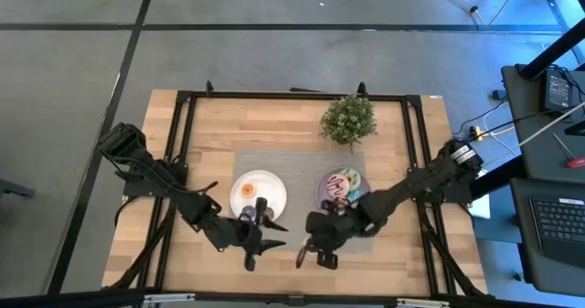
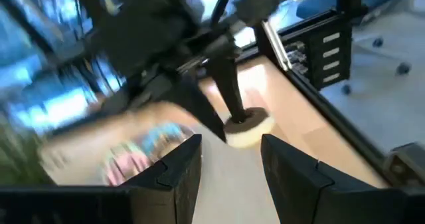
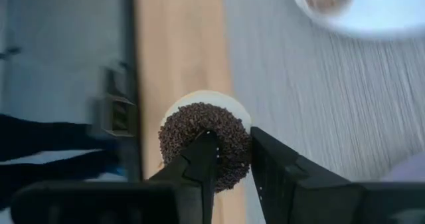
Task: Pick & Place donuts
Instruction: Put the small black donut on the white plate
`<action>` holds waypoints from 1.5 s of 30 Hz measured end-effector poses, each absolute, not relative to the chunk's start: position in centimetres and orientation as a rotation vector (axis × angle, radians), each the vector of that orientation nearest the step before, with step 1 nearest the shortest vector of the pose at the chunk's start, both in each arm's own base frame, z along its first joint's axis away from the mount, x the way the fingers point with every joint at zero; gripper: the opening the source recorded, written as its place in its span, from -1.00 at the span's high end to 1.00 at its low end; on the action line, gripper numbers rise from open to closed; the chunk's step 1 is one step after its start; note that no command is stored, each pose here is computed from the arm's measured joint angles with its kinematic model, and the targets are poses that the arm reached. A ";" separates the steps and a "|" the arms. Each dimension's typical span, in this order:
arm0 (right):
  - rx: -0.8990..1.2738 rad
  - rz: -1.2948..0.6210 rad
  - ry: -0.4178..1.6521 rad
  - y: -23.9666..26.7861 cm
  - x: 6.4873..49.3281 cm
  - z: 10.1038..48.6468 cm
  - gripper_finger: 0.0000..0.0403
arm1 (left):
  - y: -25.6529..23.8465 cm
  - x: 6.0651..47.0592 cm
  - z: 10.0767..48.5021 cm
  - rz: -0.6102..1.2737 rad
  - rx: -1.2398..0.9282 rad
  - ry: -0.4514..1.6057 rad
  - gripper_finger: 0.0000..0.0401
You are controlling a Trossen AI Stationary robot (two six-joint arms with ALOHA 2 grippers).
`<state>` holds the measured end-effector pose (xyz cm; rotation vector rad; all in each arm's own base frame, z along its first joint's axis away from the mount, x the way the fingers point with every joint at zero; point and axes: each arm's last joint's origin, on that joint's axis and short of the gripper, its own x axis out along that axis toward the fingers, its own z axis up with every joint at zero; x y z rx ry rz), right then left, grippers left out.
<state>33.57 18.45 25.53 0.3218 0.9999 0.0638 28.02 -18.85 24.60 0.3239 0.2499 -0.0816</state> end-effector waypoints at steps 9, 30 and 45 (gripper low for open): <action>0.387 0.231 0.863 16.5 36.2 31.6 0.55 | -19.0 28.2 25.3 -0.109 0.652 0.169 0.24; 0.523 0.300 0.839 13.9 37.6 32.6 0.55 | -19.1 28.3 26.1 -0.103 0.802 0.090 0.24; 0.542 0.307 0.844 13.8 37.7 32.7 0.55 | -19.1 28.3 26.1 -0.095 0.803 0.093 0.48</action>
